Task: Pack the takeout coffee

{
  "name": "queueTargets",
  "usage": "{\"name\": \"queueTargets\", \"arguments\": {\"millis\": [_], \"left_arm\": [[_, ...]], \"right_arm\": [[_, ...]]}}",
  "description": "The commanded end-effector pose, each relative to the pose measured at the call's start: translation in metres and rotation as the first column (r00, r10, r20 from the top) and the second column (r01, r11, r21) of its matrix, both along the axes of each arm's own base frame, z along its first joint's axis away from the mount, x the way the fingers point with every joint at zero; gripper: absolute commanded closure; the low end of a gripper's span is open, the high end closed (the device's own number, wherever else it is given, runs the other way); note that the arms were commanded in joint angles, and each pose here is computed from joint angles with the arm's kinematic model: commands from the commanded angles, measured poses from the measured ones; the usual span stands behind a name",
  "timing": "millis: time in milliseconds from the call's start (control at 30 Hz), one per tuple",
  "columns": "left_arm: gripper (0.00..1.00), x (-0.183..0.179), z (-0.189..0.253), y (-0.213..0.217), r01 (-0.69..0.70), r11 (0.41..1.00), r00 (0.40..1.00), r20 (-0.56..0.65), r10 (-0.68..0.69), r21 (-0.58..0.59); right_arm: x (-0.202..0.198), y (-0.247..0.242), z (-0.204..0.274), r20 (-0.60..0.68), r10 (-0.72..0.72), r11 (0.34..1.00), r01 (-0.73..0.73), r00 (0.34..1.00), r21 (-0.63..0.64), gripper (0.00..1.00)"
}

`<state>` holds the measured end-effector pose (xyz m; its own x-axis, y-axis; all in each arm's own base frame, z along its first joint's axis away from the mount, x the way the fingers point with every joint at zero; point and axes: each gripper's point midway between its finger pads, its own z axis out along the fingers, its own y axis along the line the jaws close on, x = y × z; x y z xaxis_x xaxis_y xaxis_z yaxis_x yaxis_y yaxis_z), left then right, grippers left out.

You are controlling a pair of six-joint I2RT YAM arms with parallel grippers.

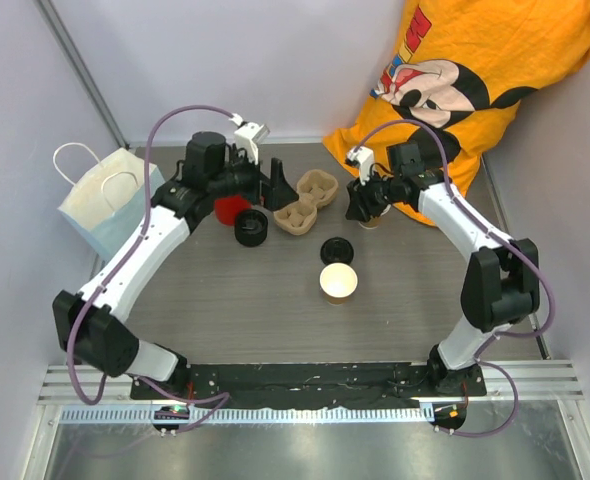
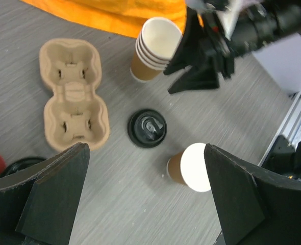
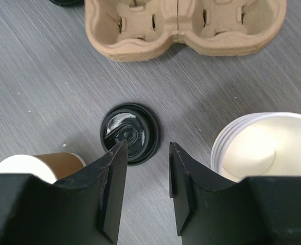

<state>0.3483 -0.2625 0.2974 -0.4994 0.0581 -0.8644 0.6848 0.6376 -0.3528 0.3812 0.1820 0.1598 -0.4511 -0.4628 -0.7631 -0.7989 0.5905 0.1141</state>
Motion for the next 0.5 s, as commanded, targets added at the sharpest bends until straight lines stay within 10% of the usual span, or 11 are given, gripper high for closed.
{"name": "queueTargets", "arguments": {"millis": [0,467], "left_arm": [[0.0,-0.013,-0.012,0.023,0.002,0.997,0.996,0.088,-0.009,0.081],[0.0,-0.021,-0.024,0.021,0.049,0.994,0.998,0.037,-0.053,0.093]], "right_arm": [[0.005,0.001,-0.018,-0.048,0.034,0.998,-0.036,0.998,-0.052,0.57],[0.013,0.019,-0.085,-0.127,0.073,0.978,-0.096,0.989,-0.183,0.51]]}}
